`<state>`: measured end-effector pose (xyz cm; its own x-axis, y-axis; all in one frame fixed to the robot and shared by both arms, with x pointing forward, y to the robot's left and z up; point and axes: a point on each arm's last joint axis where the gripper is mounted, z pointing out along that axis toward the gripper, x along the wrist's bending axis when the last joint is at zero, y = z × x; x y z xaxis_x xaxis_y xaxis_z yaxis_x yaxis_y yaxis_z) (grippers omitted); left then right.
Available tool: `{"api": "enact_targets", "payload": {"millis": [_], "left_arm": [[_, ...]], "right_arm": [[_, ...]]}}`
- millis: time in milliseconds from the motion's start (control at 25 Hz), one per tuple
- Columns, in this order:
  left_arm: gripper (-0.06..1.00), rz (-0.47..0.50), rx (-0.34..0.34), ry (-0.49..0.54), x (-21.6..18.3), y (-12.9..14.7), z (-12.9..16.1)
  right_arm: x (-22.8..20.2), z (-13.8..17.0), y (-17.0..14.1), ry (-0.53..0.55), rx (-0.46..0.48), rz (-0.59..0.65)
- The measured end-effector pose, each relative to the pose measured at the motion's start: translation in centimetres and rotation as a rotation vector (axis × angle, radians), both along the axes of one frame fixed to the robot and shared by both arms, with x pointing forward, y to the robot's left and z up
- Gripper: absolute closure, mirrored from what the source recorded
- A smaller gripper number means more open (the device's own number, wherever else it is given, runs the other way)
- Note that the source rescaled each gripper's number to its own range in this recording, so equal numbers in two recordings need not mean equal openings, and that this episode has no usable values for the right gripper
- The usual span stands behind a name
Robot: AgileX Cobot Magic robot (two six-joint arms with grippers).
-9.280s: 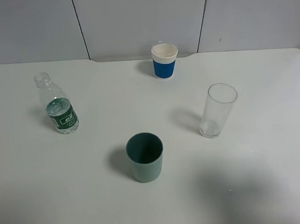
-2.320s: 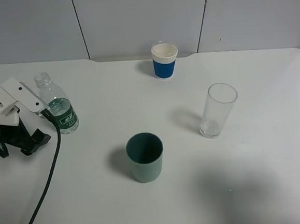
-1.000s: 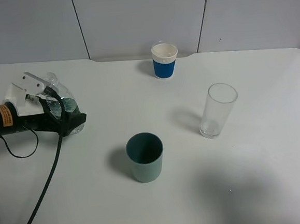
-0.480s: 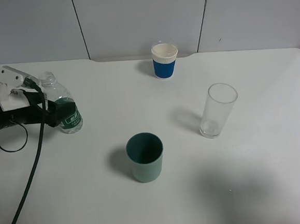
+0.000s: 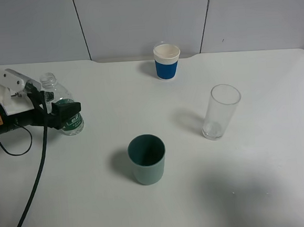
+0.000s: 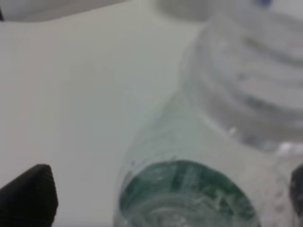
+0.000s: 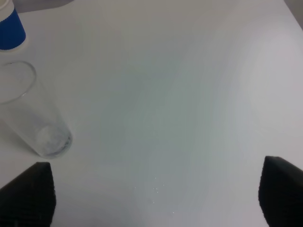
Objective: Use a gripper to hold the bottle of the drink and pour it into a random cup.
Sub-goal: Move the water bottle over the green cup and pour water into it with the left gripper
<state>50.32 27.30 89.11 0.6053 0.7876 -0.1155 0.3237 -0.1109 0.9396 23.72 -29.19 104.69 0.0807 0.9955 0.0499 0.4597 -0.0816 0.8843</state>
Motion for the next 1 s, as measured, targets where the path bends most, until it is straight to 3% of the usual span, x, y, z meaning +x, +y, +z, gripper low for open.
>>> {"api": "enact_targets", "payload": {"millis": [520,1000], "left_arm": [[-0.06,-0.057,0.072,-0.131,0.1,-0.2,0.3],[-0.06,-0.098,0.123,-0.158,0.0,-0.3,-1.4]], "right_arm": [[0.0,0.0,0.0,0.000,0.000,0.000],[0.0,0.0,0.0,0.000,0.000,0.000]]}}
